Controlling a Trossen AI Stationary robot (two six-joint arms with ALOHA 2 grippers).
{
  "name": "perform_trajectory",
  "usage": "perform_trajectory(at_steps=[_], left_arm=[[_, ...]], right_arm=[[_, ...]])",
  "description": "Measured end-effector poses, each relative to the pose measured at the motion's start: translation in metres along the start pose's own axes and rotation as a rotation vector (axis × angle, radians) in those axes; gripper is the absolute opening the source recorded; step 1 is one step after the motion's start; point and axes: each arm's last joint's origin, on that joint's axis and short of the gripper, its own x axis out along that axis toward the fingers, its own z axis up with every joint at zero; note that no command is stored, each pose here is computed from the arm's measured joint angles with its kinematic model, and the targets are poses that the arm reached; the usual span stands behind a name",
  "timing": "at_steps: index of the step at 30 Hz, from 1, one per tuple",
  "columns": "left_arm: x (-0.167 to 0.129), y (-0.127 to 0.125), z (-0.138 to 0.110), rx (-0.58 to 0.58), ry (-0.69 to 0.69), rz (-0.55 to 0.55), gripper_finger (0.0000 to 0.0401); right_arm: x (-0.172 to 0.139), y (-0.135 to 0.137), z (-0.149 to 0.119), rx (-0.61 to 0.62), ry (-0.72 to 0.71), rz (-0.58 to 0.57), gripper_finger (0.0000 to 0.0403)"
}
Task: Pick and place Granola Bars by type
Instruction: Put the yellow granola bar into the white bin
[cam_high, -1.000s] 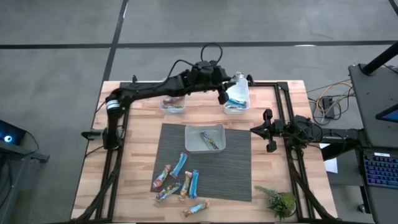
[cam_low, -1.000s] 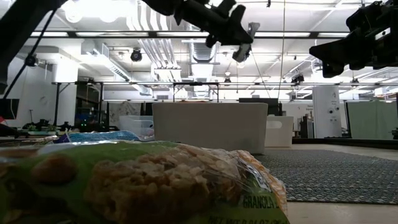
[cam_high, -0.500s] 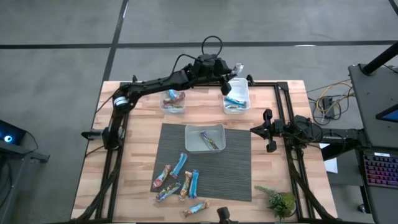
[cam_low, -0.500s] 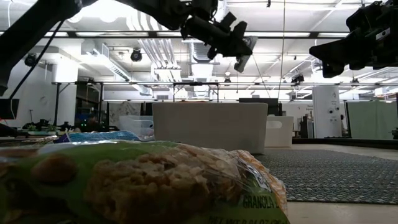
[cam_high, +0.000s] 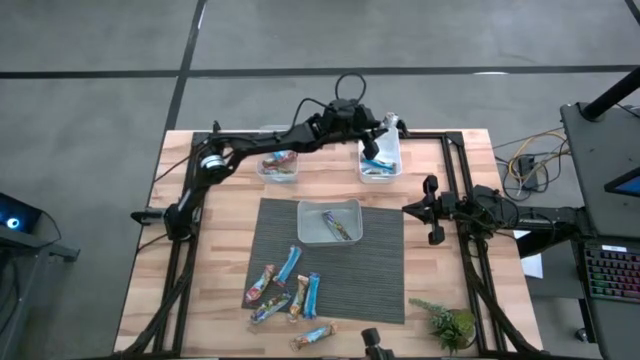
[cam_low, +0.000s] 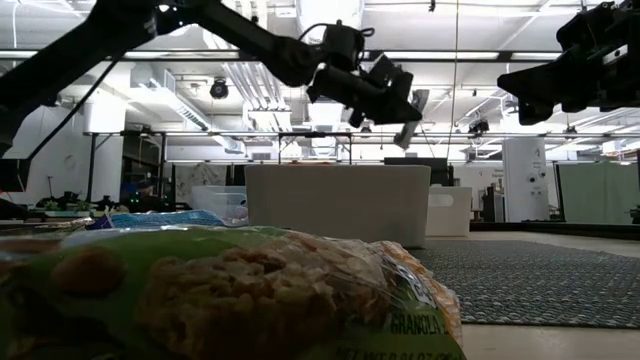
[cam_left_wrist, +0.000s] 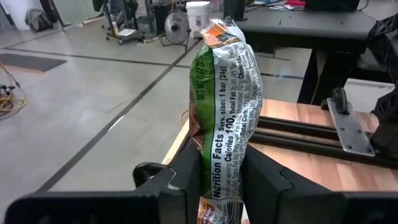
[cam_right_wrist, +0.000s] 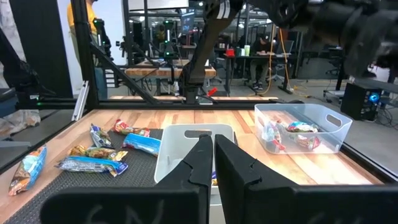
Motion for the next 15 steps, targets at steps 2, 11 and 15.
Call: perform_trajectory(at_steps=[2, 11, 15], left_arm=[[0.004, 0.000, -0.006, -0.017, -0.005, -0.003, 0.0078], [0.017, -0.001, -0.021, -0.059, -0.035, -0.006, 0.0078], [0.017, -0.001, -0.022, -0.059, -0.033, -0.005, 0.0078]], right_arm=[[0.000, 0.000, 0.000, 0.000, 0.000, 0.000, 0.0009], [0.000, 0.000, 0.000, 0.000, 0.000, 0.000, 0.0009], [0.000, 0.000, 0.000, 0.000, 0.000, 0.000, 0.0009]])
